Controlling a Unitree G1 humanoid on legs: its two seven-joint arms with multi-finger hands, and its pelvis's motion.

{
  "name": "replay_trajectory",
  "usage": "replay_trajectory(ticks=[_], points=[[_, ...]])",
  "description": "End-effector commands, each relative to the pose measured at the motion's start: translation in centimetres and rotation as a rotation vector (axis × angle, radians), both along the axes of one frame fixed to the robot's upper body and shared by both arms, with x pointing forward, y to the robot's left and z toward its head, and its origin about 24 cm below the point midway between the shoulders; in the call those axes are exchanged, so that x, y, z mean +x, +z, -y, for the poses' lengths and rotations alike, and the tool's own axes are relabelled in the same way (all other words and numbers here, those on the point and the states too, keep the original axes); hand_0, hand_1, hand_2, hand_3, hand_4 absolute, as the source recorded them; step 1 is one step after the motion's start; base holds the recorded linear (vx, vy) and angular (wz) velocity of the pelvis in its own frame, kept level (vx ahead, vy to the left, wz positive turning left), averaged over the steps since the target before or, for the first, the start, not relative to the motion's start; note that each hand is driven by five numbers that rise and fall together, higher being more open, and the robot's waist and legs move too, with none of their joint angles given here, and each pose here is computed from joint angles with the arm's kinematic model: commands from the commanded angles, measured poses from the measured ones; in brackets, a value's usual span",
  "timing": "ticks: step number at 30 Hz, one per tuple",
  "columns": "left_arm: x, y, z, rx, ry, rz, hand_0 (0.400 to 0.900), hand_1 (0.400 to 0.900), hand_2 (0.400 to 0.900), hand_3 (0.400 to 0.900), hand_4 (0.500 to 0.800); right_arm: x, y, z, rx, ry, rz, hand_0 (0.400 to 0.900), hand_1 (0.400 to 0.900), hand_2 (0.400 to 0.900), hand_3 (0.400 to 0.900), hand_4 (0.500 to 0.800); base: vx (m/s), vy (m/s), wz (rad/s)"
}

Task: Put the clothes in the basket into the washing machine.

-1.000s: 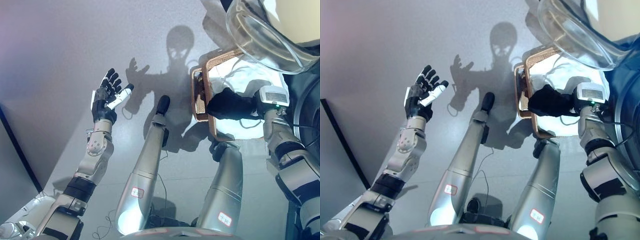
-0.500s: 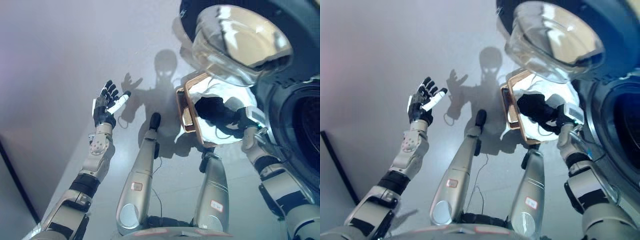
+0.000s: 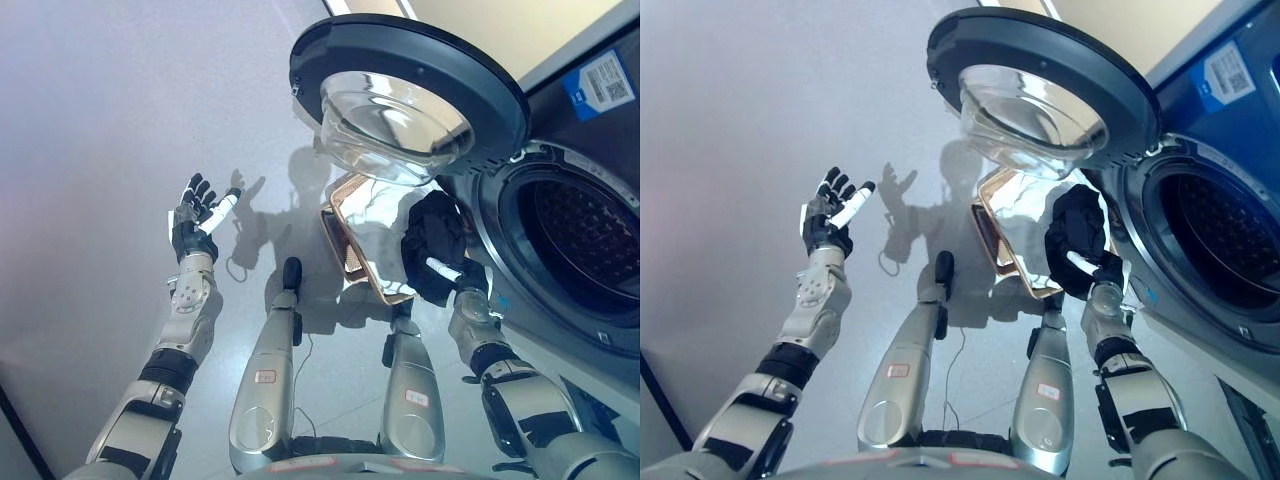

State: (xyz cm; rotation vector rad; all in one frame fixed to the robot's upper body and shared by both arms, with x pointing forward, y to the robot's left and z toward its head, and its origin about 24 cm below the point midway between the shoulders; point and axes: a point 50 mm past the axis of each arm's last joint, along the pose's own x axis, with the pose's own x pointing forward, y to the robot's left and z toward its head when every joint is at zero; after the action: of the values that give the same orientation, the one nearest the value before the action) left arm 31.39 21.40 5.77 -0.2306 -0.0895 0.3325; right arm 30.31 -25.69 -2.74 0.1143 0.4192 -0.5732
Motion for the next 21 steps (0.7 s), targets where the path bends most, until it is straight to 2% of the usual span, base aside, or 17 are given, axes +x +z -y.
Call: replay_trajectory(ticks=[1,2,5,8,10,12,21], points=[[-0.8,1.6,-0.7,-0.09,0.073,0.144,0.9,0.9,0.9,0.9,0.8,-1.6,0.0,2.7,0.168,-0.243,0.138,0.4,0.4,0.4,0.4,0.5,-0.023,0.035,-0.17],[-0.8,1.6,-0.7,-0.09,0.073,0.144,0.9,0.9,0.9,0.9,0.8,-1.6,0.0,2.8,0.168,-0.243,0.138,0.4,0.4,0.4,0.4,0.5,-0.011,0.029,-0.18],[-1.1,1.3,-0.4,-0.131,0.068,0.15,0.9,0.9,0.9,0.9,0.8,-1.6,1.1,4.7,0.354,-0.462,0.291,0.4,0.4,0.4,0.4,0.5,0.007,0.018,-0.18],[-1.2,1.4,-0.4,-0.15,0.069,0.158,0.9,0.9,0.9,0.9,0.8,-1.3,2.6,6.2,0.462,-0.612,0.424,0.4,0.4,0.4,0.4,0.5,-0.005,0.023,-0.13],[-1.1,1.5,-0.3,-0.157,0.062,0.16,0.9,0.9,0.9,0.9,0.8,-1.1,3.2,6.8,0.496,-0.654,0.464,0.4,0.4,0.4,0.4,0.5,-0.025,0.028,-0.08],[-1.2,1.4,-0.2,-0.163,0.057,0.159,0.9,0.9,0.9,0.9,0.8,-1.0,5.0,8.6,0.546,-0.744,0.564,0.4,0.4,0.4,0.4,0.5,0.006,0.03,-0.13],[-1.6,0.8,-0.8,-0.182,0.078,0.143,0.9,0.9,0.9,0.9,0.8,-0.8,11.2,13.2,0.452,-0.773,0.77,0.4,0.4,0.4,0.4,0.5,-0.002,-0.009,-0.14]])
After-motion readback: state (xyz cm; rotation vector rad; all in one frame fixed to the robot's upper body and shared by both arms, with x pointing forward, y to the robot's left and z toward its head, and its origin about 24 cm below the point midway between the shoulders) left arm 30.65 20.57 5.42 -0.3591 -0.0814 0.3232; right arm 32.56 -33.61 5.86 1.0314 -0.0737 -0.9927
